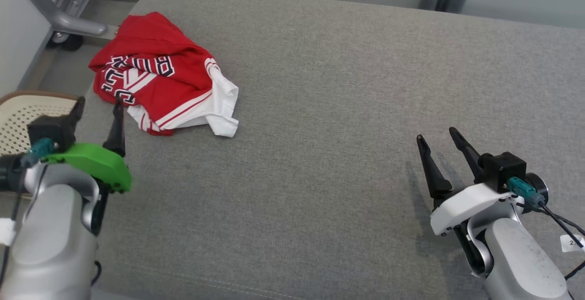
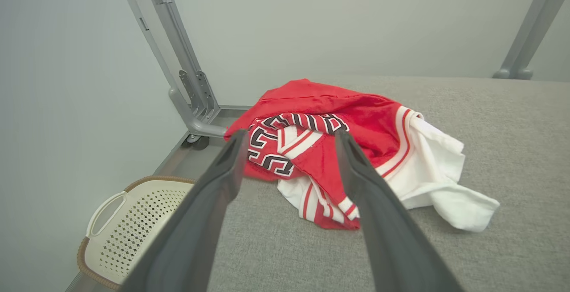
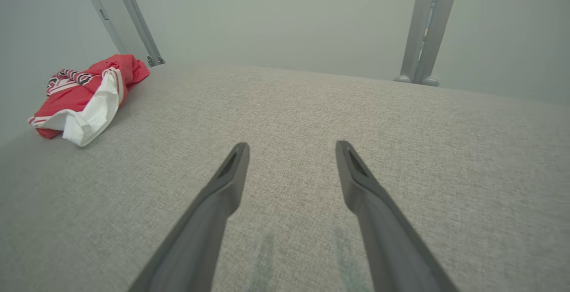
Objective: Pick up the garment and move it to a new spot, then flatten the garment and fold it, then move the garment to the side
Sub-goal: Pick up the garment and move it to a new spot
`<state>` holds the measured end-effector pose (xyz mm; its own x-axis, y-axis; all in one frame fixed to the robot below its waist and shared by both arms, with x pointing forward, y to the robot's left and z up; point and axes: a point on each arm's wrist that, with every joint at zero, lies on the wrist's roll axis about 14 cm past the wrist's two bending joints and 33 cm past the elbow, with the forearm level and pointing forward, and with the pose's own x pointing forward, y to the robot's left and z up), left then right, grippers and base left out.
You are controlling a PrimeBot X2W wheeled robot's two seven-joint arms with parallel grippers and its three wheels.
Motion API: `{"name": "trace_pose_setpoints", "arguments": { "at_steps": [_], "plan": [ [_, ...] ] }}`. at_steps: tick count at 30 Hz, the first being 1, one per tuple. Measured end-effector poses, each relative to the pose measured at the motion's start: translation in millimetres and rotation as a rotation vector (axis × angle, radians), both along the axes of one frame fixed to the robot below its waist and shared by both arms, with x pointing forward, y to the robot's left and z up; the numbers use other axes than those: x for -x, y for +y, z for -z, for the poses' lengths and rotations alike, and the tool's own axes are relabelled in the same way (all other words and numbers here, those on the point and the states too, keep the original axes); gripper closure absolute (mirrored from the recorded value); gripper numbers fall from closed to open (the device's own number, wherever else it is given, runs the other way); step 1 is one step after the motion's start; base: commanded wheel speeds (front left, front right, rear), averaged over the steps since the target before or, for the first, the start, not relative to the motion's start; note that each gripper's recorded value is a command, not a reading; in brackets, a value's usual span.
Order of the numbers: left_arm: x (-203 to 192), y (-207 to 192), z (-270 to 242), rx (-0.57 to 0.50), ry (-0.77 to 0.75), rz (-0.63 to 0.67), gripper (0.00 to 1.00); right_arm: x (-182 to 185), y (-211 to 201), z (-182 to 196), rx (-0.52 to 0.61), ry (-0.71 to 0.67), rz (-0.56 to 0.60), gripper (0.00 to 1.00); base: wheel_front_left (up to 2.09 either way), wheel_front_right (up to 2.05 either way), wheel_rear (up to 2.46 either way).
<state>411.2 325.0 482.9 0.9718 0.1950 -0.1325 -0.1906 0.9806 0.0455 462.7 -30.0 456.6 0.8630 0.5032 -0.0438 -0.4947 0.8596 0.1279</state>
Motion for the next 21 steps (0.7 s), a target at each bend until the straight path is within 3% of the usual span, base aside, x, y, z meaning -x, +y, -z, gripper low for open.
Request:
{"name": "trace_pose_setpoints", "arguments": {
  "at_steps": [11,21],
  "plan": [
    [-64,9,0,-0.024,0.191,0.114,0.00,-13,-45,12,0.021,0.008,0.103,0.00,0.00,0.00,0.00],
    [-91,23,46,0.086,0.391,0.090,0.00,-20,-95,26,0.073,0.020,0.201,0.00,0.00,0.00,0.00]
  ]
}}
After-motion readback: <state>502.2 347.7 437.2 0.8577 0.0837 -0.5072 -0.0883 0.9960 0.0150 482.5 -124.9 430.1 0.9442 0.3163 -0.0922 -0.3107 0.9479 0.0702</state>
